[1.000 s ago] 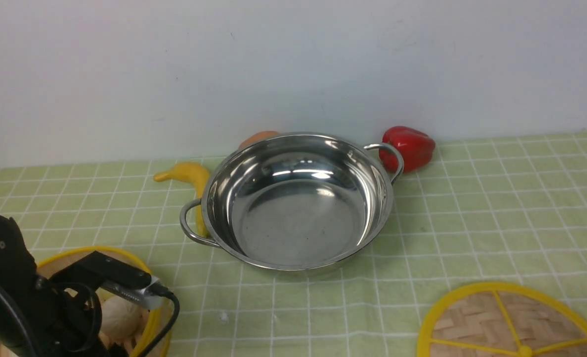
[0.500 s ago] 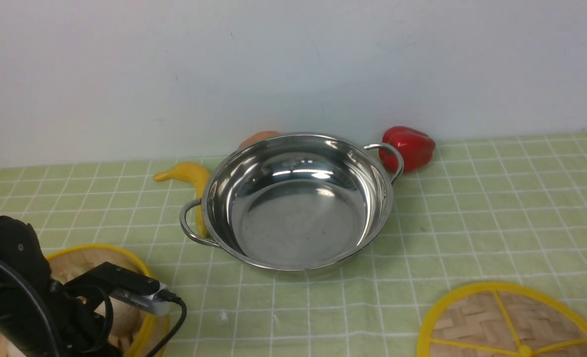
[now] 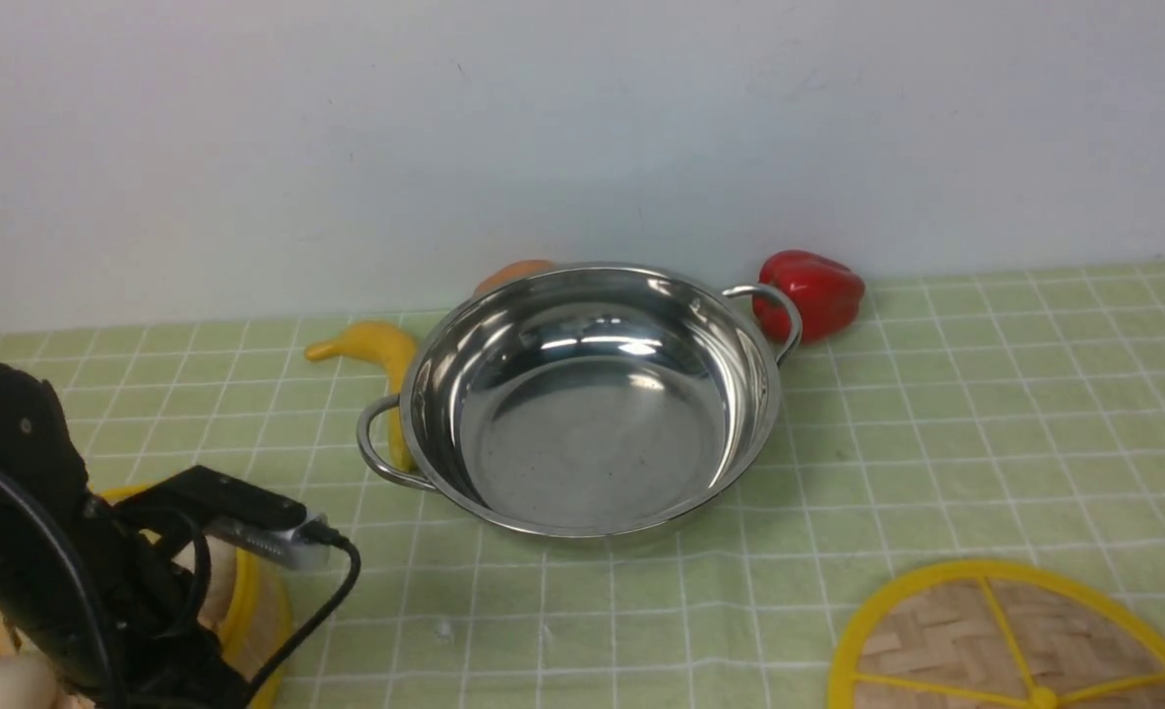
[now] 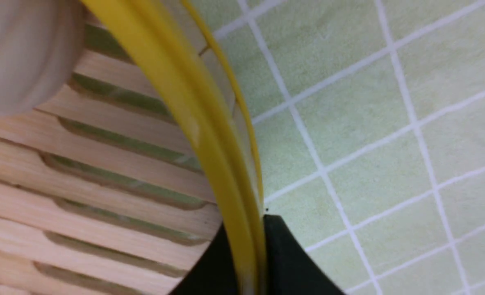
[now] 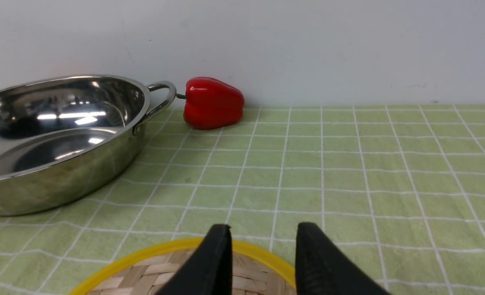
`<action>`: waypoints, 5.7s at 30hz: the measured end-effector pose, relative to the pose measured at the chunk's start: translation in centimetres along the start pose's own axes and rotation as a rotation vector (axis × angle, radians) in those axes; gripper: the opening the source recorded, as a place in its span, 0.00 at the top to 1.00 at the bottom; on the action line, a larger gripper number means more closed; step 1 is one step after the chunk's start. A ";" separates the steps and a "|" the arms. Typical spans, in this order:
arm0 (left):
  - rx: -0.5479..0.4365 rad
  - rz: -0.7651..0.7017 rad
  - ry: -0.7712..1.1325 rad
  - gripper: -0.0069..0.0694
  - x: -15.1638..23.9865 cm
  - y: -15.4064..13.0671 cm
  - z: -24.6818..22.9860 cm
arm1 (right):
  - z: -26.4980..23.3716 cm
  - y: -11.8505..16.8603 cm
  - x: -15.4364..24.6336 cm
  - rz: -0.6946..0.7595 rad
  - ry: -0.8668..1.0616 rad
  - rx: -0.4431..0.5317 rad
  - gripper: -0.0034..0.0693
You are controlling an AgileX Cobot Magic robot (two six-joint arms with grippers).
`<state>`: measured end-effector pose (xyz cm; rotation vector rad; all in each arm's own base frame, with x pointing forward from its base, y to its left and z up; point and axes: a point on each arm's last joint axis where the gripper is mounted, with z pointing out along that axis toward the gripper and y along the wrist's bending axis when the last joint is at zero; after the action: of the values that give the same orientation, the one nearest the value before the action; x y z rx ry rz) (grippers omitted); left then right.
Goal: Place the steamer in the pot on the green tablecloth, and put the lid on the steamer.
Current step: 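Grasp the rim of the steamer basket holding the buns with the left gripper, then place the bamboo steamer basket with dumplings into the steel pot with the left gripper, then move the gripper down to the bamboo steamer lid and grasp its center knob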
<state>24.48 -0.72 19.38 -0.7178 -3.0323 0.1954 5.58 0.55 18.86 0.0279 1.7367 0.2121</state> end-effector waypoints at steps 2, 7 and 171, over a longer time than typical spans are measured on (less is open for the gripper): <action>-0.007 -0.006 -0.015 0.87 -0.6 0.1 -1.6 | 0.0 0.0 0.0 0.000 0.000 0.000 0.62; -0.065 0.026 -0.067 0.87 -2.4 0.7 -6.3 | 0.0 0.0 0.0 0.000 0.000 0.000 0.62; -0.622 -0.411 -1.248 0.81 18.0 -6.7 2.1 | 0.0 0.0 0.0 0.000 -0.001 0.000 0.62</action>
<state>5.27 1.16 18.00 0.2428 -4.3884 -0.5530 5.58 0.55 18.87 0.0277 1.7357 0.2124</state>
